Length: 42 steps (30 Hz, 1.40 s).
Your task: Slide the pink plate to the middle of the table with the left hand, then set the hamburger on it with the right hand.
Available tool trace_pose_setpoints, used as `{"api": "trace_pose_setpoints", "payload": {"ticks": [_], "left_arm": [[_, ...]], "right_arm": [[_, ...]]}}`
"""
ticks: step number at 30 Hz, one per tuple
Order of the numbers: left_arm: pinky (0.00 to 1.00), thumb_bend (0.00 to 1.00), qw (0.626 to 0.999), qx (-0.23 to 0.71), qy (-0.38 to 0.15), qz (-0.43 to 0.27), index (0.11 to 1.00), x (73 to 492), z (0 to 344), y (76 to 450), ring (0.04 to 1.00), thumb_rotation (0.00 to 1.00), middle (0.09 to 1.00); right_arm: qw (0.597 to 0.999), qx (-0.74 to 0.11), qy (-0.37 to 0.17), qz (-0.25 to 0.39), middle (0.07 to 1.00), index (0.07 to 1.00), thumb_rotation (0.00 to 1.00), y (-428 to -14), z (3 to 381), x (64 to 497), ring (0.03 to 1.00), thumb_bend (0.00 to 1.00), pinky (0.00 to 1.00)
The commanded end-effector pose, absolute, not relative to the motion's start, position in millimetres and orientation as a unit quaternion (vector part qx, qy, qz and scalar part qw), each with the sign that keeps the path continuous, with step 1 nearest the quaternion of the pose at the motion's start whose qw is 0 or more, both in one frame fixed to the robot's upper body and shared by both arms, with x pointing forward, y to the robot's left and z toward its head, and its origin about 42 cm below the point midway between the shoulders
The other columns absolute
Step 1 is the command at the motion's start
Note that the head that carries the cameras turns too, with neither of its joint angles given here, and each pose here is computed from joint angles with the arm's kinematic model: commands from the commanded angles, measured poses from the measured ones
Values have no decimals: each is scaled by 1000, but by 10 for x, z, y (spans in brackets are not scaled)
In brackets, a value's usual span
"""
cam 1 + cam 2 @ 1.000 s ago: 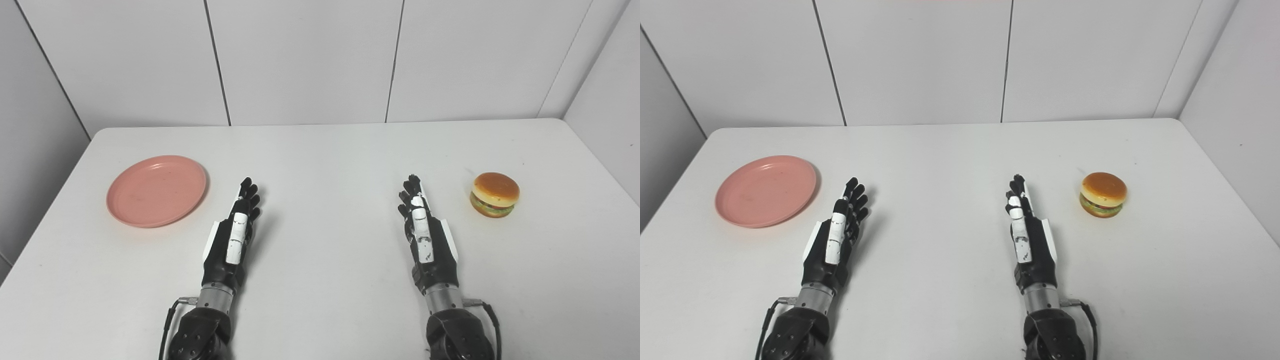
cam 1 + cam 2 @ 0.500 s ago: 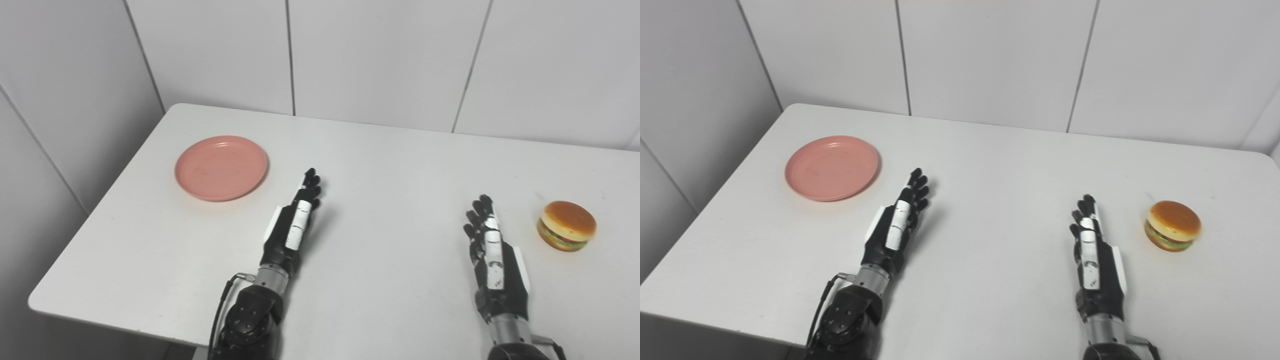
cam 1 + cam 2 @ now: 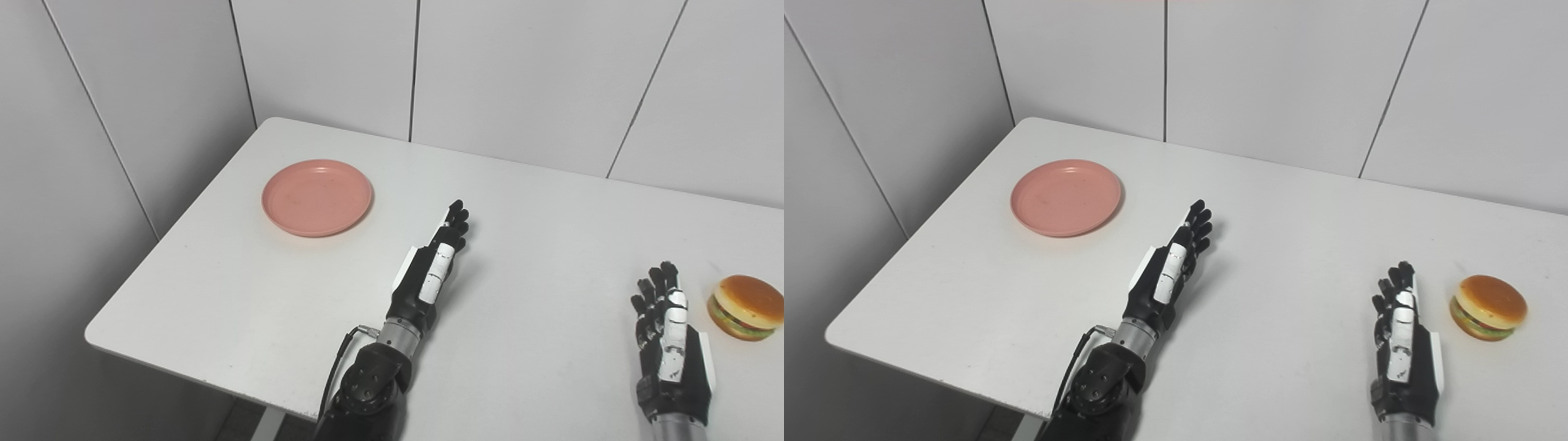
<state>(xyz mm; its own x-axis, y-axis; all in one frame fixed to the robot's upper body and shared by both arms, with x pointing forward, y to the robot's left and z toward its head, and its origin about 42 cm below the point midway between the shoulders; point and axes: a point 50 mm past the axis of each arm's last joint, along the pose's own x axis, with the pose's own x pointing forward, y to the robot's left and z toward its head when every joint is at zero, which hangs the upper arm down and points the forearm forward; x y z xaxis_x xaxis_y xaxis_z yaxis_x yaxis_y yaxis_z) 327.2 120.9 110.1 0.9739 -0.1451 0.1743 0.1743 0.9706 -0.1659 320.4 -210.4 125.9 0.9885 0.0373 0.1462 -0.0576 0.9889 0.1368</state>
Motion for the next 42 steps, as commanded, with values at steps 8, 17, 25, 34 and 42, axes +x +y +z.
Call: {"api": "trace_pose_setpoints", "payload": {"ticks": [8,17,25,34,42], "left_arm": [[1000,816,991,-98,-71,-62,1000,3176,917,1295,1000,1000,1000],[936,891,982,-135,-127,-44,923,3193,1440,1398,931,1000,934],[865,913,977,-130,-170,-24,893,3319,1844,1634,860,1000,872],[822,919,968,-135,-210,-1,862,3589,2068,2022,840,1000,855],[777,938,967,-99,-229,50,822,3801,2269,2387,803,1000,820]], "right_arm": [[992,73,-97,29,1000,1000,1000,-2101,1323,3194,1000,604,1000],[993,64,-98,26,1000,1000,1000,-2074,1341,3174,1000,598,1000],[993,65,-98,24,1000,1000,1000,-2059,1351,3176,998,588,997],[993,68,-97,27,1000,1000,991,-2064,1349,3178,1000,603,1000],[992,72,-99,29,1000,1000,996,-2062,1343,3176,1000,579,1000]]}}
